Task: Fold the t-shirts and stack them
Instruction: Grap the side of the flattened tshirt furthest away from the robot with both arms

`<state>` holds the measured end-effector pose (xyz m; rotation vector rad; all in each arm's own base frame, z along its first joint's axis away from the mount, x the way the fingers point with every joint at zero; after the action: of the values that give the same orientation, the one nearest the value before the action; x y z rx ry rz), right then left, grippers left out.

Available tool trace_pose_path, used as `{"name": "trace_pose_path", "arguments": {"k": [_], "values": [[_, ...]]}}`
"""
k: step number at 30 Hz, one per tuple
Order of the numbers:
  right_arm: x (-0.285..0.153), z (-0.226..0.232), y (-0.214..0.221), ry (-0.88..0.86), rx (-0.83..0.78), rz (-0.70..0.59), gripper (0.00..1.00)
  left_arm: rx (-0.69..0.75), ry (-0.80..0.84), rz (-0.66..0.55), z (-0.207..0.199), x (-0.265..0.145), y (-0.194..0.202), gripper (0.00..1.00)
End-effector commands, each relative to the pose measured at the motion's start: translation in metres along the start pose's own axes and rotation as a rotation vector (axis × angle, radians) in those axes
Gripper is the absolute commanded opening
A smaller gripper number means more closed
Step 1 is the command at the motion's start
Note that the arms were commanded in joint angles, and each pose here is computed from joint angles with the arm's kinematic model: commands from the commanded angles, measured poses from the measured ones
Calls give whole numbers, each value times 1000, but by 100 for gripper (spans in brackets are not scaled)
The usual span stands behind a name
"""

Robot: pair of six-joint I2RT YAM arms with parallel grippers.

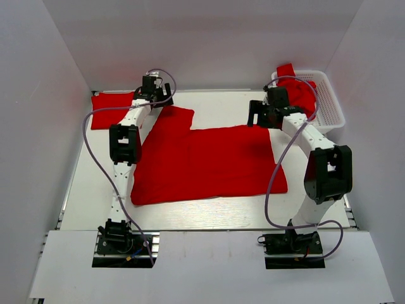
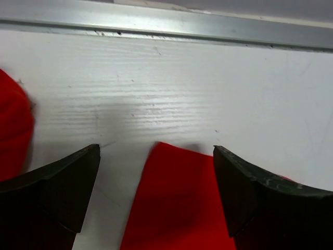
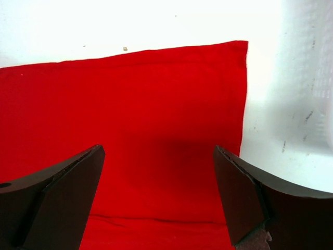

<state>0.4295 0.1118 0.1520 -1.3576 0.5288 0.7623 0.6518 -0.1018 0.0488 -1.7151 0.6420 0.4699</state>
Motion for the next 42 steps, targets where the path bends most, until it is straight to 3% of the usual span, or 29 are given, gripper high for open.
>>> {"name": "trace_pose_path", "arguments": {"k": [1,6,12,13,15,19,20,21,31,42], "values": [[4,6,-12,-23,20,-24,90,70,-92,-56,5,2,-11,98],[8,5,-7,-24,30,-9,90,172,-173,21,5,2,15,80],[12,5,1,-22,32,8,90,265,-160,116,-1,10,50,80],[12,4,1,-19,31,7,90,264,-156,97,-4,7,40,77],[13,2,3,-10,37,11,90,265,-151,130,-2,11,52,67],[13,-2,3,16,45,7,90,257,-157,163,1,6,63,23],[13,-3,2,24,45,5,90,257,-156,154,0,4,60,4],[14,-5,5,39,48,14,90,263,-144,175,-5,5,70,0],[41,-14,-21,206,161,-34,90,212,-174,23,-15,-24,15,0],[101,-15,-51,334,231,-65,90,182,-154,18,-19,-37,16,0]]}}
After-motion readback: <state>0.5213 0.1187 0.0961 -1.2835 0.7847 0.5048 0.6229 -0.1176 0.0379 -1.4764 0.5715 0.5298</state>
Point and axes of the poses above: each gripper's point midway between its finger pads, its own x axis out along the fingers, its own z axis along the line the jaws close on, y = z × x, the point moved 2 cm from there along -x, back along the fingers
